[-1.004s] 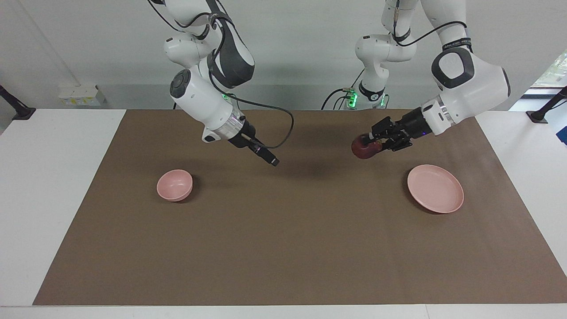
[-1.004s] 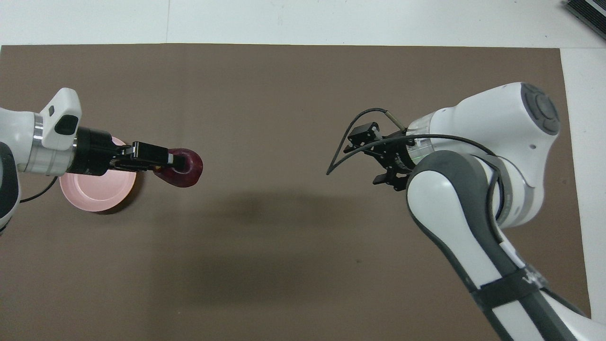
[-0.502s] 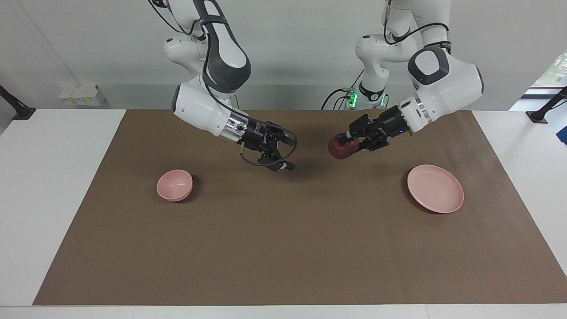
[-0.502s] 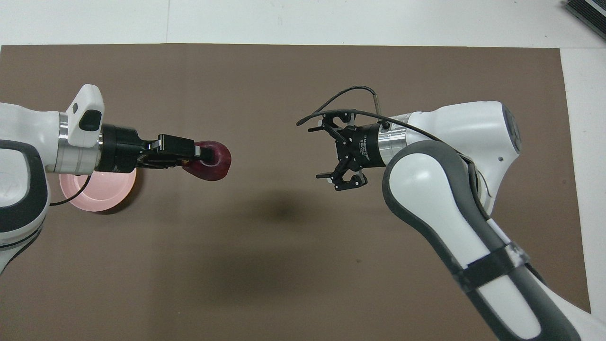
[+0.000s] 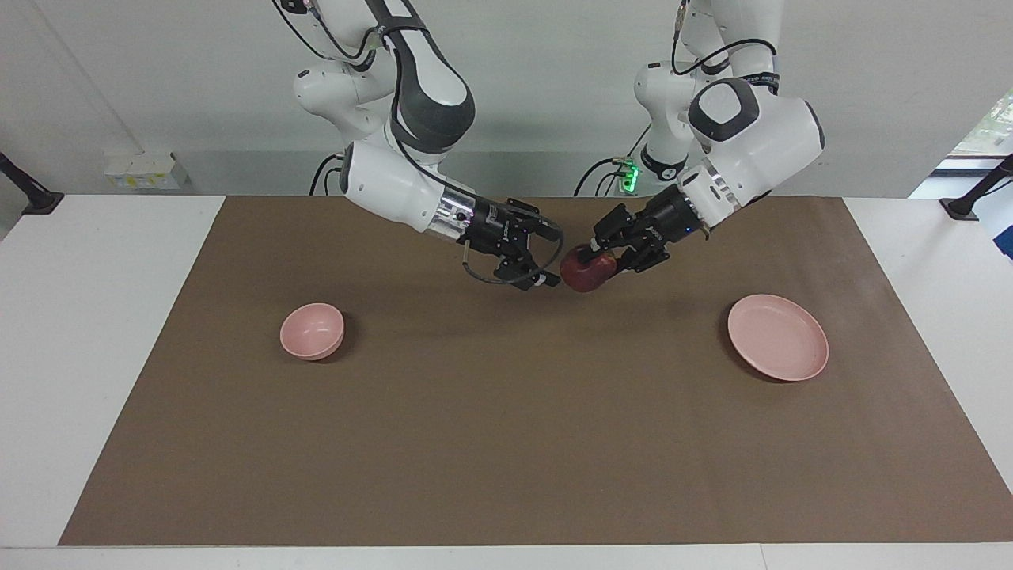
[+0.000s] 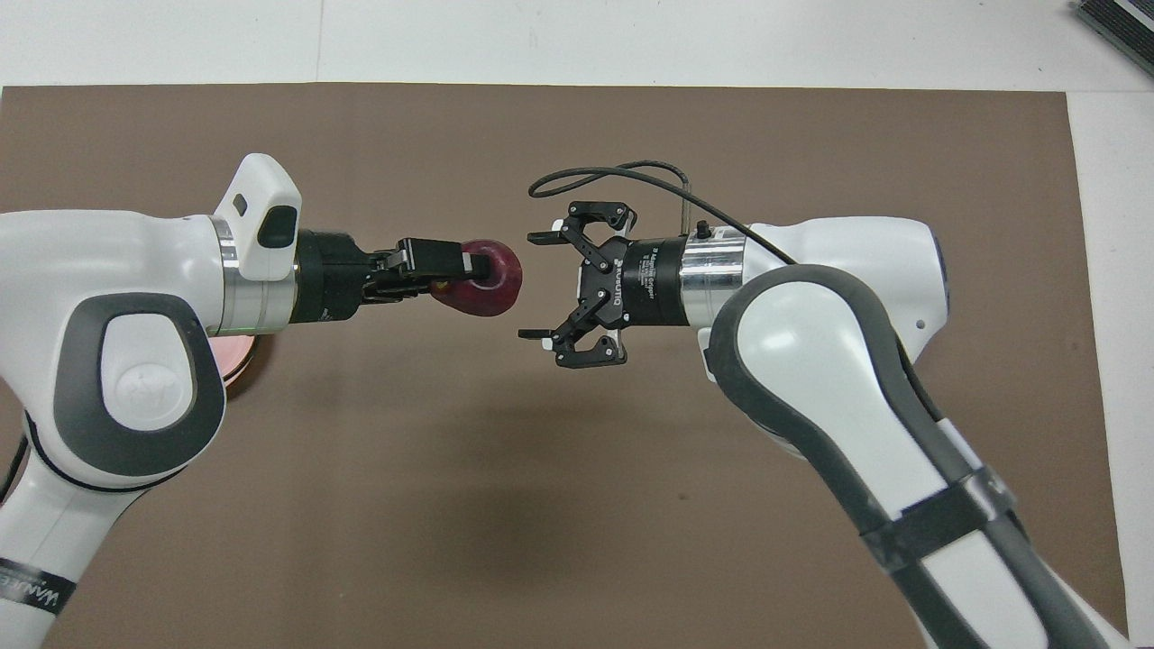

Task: Move apple from plate to bowl
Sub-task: 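Carry the apple toward the right gripper while the right gripper reaches it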

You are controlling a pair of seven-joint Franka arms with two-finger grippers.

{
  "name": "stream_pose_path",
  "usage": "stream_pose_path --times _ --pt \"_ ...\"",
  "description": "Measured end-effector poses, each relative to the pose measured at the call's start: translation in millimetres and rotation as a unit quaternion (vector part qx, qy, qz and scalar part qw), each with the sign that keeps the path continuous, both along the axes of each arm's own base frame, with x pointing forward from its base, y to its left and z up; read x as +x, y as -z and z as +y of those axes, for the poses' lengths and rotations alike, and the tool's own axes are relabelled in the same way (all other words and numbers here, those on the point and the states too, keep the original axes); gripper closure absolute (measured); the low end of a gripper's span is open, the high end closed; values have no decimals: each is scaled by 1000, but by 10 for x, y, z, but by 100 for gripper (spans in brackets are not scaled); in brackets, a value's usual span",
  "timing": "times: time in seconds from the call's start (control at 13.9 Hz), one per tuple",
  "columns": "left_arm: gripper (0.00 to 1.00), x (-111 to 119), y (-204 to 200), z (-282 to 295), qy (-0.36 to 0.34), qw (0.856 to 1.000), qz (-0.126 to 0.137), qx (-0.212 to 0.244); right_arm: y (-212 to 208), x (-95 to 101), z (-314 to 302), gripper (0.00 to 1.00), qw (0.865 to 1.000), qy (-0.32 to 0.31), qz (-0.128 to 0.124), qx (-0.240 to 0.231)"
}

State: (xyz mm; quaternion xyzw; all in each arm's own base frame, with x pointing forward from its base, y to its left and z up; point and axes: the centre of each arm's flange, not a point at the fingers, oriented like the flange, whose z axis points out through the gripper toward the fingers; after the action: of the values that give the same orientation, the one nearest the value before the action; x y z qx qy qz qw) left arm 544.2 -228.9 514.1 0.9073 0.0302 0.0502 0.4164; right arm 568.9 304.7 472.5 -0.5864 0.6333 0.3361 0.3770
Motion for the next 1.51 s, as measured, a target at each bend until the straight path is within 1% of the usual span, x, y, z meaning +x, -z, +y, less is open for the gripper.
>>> stream_pose_path --times 0.14,0.36,0.43,0.5,0.57,1.0,1.15,1.22,1.29,1.36,1.51 --pt "35 -62 -1 -143 6 1000 8 -1 -4 13 -4 0 1000 10 -6 -3" --pt "35 -146 -6 -327 11 1000 20 -3 1 -62 152 0 1000 8 -13 -7" --pt "35 -159 -14 -371 8 1000 23 -4 0 -69 163 10 1000 6 -12 -7" --pt "35 -152 -19 -379 4 1000 22 -4 0 -71 164 22 1000 6 -12 -7" --pt "35 -149 -19 -379 5 1000 21 -4 1 -71 161 29 1000 4 -11 -6" --pt "35 -162 -30 -414 6 1000 23 -5 -4 -53 110 29 1000 -8 -10 -2" --pt "35 -172 -43 -447 8 1000 23 -6 -8 -43 67 34 1000 -20 -8 2" --pt "34 -175 -49 -462 8 1000 23 -6 -12 -37 46 34 1000 -26 -13 3" --pt "32 -176 -54 -469 8 1000 23 -7 -13 -32 28 34 999 -32 -21 1" --pt "31 -176 -58 -472 8 1000 24 -7 -6 -22 0 34 999 -38 -28 -4" --pt "12 -156 -61 -432 3 1000 25 -7 29 30 -156 34 998 -53 -38 -25"
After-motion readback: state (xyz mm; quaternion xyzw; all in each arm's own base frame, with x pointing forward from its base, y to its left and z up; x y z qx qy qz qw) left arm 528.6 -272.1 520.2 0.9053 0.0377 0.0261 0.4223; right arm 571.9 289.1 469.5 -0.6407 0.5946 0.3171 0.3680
